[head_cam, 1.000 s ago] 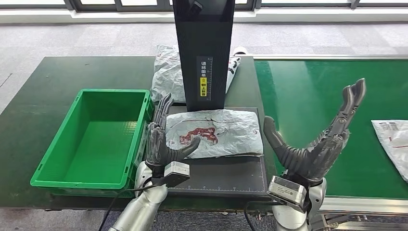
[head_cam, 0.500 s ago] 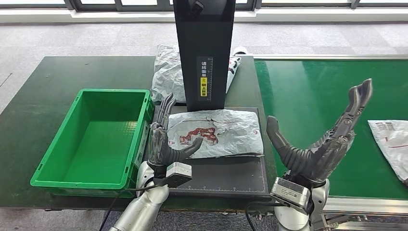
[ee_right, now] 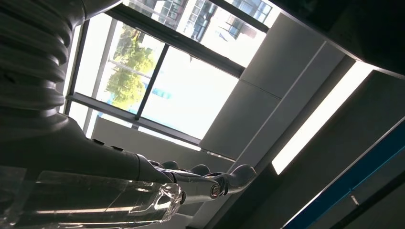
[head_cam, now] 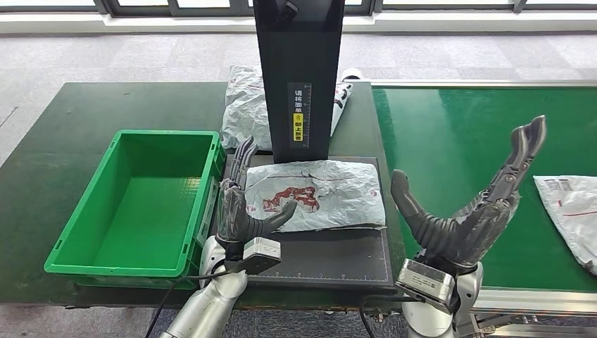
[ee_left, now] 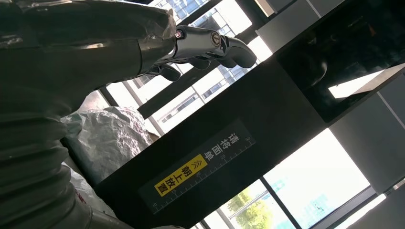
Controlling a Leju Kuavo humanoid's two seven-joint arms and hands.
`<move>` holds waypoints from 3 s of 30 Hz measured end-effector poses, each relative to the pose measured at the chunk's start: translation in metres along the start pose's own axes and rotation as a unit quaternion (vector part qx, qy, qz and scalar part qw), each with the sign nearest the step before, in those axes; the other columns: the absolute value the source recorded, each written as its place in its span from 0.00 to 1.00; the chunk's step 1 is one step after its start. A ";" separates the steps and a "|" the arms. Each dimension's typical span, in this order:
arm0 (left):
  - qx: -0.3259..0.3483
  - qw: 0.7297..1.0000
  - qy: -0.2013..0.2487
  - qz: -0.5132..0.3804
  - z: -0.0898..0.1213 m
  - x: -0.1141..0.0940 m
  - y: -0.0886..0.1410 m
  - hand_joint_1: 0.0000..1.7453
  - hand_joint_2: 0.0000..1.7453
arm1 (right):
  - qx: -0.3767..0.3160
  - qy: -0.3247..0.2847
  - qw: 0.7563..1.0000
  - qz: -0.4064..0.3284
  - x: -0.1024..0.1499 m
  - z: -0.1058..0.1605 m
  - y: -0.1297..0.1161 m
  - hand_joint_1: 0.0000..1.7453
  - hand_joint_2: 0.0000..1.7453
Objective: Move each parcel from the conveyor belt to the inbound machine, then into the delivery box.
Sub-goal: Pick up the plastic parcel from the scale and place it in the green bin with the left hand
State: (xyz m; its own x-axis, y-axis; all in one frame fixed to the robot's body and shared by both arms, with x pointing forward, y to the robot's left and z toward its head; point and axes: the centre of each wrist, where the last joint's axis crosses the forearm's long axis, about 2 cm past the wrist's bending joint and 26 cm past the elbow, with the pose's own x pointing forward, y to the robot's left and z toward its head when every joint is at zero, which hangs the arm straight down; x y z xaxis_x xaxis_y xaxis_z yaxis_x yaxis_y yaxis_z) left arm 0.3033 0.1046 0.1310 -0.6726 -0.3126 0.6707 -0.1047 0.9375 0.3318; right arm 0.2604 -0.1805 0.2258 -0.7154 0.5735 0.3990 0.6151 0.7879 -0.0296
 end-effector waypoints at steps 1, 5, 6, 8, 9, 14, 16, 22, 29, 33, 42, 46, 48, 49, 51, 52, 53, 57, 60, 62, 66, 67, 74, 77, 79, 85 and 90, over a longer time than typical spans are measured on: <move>0.000 1.000 0.000 0.000 0.000 0.000 0.000 0.00 1.00 | 0.000 0.000 1.000 0.000 0.000 0.000 0.000 0.00 1.00; 0.000 1.000 0.000 0.000 0.000 0.000 0.000 0.00 1.00 | 0.000 0.000 1.000 0.000 0.000 0.000 0.000 0.00 1.00; 0.000 1.000 0.000 0.000 0.000 0.000 0.000 0.00 1.00 | 0.000 0.000 1.000 0.000 0.000 0.000 0.000 0.00 1.00; 0.000 1.000 0.000 0.000 0.000 0.000 0.000 0.00 1.00 | 0.000 0.000 1.000 0.000 0.000 0.000 0.000 0.00 1.00; 0.000 1.000 0.000 0.000 0.000 0.000 0.000 0.00 1.00 | 0.000 0.000 1.000 0.000 0.000 0.000 0.000 0.00 1.00; -0.100 0.994 0.035 -0.029 -0.014 -0.001 -0.013 0.00 1.00 | 0.002 0.004 1.000 0.000 -0.001 0.002 0.000 0.00 1.00; -0.204 0.968 0.099 -0.108 -0.021 -0.006 -0.032 0.00 1.00 | 0.006 0.008 1.000 -0.001 -0.002 0.004 0.002 0.00 1.00; -0.295 0.923 0.179 -0.172 0.000 -0.020 -0.054 0.00 1.00 | 0.014 0.017 1.000 -0.002 -0.004 0.008 0.004 0.00 1.00; -0.329 0.908 0.191 -0.178 0.007 -0.025 -0.058 0.00 1.00 | 0.016 0.019 1.000 -0.002 -0.005 0.010 0.004 0.00 1.00; -0.337 0.904 0.193 -0.181 0.007 -0.027 -0.059 0.00 1.00 | 0.017 0.020 1.000 -0.002 -0.005 0.010 0.005 0.00 1.00; -0.384 0.863 0.209 -0.252 0.012 -0.026 -0.063 0.56 1.00 | 0.018 0.021 1.000 -0.002 -0.006 0.011 0.005 0.00 1.00; -0.408 0.847 0.205 -0.271 0.015 -0.025 -0.066 0.73 1.00 | 0.020 0.022 1.000 -0.003 -0.006 0.012 0.006 0.00 1.00; -0.414 0.844 0.204 -0.274 0.017 -0.025 -0.067 0.91 1.00 | 0.020 0.023 1.000 -0.003 -0.006 0.012 0.006 0.00 1.00; -0.416 0.842 0.204 -0.276 0.018 -0.025 -0.067 1.00 1.00 | 0.021 0.023 1.000 -0.003 -0.006 0.012 0.006 0.00 1.00; -0.423 0.837 0.205 -0.280 0.020 -0.025 -0.067 1.00 1.00 | 0.021 0.023 1.000 -0.003 -0.006 0.012 0.006 0.00 1.00; -0.426 0.835 0.206 -0.283 0.020 -0.025 -0.067 1.00 1.00 | 0.021 0.023 1.000 -0.003 -0.006 0.012 0.006 0.00 1.00; -0.429 0.832 0.207 -0.286 0.021 -0.025 -0.068 1.00 1.00 | 0.021 0.023 1.000 -0.003 -0.006 0.012 0.006 0.00 1.00; -0.433 0.825 0.205 -0.300 0.021 -0.024 -0.069 1.00 1.00 | 0.021 0.023 1.000 -0.003 -0.006 0.012 0.006 0.00 1.00; -0.435 0.821 0.203 -0.309 0.021 -0.024 -0.069 1.00 1.00 | 0.020 0.024 0.999 -0.003 -0.006 0.012 0.006 0.00 1.00; -0.432 0.819 0.201 -0.318 0.020 -0.024 -0.069 1.00 1.00 | 0.019 0.025 0.999 -0.004 -0.006 0.012 0.006 0.00 1.00; -0.378 0.833 0.180 -0.363 0.019 -0.022 -0.068 1.00 1.00 | 0.018 0.027 0.999 -0.004 -0.006 0.013 0.005 0.00 1.00; -0.348 0.842 0.161 -0.379 0.017 -0.020 -0.068 1.00 1.00 | 0.019 0.027 0.999 -0.002 -0.006 0.013 0.004 0.00 1.00; -0.157 0.916 -0.030 -0.368 -0.037 0.019 -0.052 1.00 1.00 | 0.019 0.030 0.999 0.011 -0.009 0.016 -0.002 0.00 1.00; -0.061 0.932 -0.031 -0.355 -0.068 0.029 -0.023 1.00 1.00 | 0.019 0.032 0.999 0.017 -0.011 0.017 -0.004 0.00 1.00; -0.007 0.936 -0.027 -0.350 -0.079 0.034 -0.004 1.00 1.00 | 0.019 0.033 0.999 0.019 -0.011 0.018 -0.005 0.00 1.00; 0.112 0.935 -0.018 -0.337 -0.101 0.041 0.049 1.00 1.00 | 0.019 0.037 0.999 0.026 -0.014 0.019 -0.008 0.00 1.00; 0.168 0.926 -0.001 -0.337 -0.107 0.038 0.079 1.00 1.00 | 0.019 0.040 0.999 0.031 -0.015 0.021 -0.010 0.00 1.00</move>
State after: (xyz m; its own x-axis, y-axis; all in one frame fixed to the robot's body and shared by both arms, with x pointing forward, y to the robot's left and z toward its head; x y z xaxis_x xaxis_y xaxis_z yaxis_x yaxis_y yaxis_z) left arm 0.3477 0.1500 0.2535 -0.3716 -0.8448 0.3850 -0.7240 0.5233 0.4495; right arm 0.2581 -0.1926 0.2010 -0.6471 0.6030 0.4666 0.6433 0.7603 -0.0904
